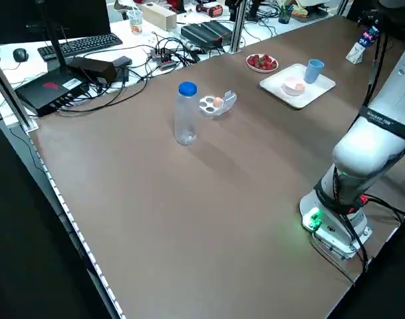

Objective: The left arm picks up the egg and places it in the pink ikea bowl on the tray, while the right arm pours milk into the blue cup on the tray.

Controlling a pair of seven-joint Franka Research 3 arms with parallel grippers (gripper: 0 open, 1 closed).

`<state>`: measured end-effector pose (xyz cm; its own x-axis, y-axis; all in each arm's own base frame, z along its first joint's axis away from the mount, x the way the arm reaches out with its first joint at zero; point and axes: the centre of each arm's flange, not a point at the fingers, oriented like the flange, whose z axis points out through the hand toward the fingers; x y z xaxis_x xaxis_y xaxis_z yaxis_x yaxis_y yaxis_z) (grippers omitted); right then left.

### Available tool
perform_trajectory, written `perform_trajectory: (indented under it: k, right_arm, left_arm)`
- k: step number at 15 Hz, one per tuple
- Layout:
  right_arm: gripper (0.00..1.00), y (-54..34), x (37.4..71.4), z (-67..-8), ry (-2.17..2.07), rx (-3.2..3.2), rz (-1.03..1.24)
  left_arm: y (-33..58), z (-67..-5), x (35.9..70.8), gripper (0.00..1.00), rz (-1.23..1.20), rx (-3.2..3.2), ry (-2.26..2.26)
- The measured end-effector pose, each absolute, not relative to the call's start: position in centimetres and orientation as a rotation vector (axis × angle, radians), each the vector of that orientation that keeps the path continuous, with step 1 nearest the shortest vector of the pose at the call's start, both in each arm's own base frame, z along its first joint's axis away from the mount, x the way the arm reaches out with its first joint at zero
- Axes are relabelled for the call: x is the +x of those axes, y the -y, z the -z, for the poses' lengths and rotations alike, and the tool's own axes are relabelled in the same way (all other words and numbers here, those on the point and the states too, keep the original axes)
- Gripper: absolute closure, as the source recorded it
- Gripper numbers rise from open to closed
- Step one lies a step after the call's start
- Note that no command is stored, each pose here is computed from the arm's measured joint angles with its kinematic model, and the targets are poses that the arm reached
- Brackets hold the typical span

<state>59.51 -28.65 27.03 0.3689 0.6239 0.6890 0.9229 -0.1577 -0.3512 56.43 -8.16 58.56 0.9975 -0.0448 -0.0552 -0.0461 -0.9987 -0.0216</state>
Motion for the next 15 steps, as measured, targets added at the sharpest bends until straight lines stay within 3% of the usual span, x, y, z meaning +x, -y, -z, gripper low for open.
perform_trajectory:
  k: [9,15]
  right_arm:
    - [0.03,25.9,60.9,-38.1,1.235,-2.171,0.254]
    - [0.03,16.9,62.4,-47.5,1.094,-2.430,0.049]
  left_arm:
    - [8.4,-58.5,56.4,0.00,-0.087,-3.116,-0.077]
    - [8.5,-58.4,56.4,0.00,-0.092,-3.116,-0.079]
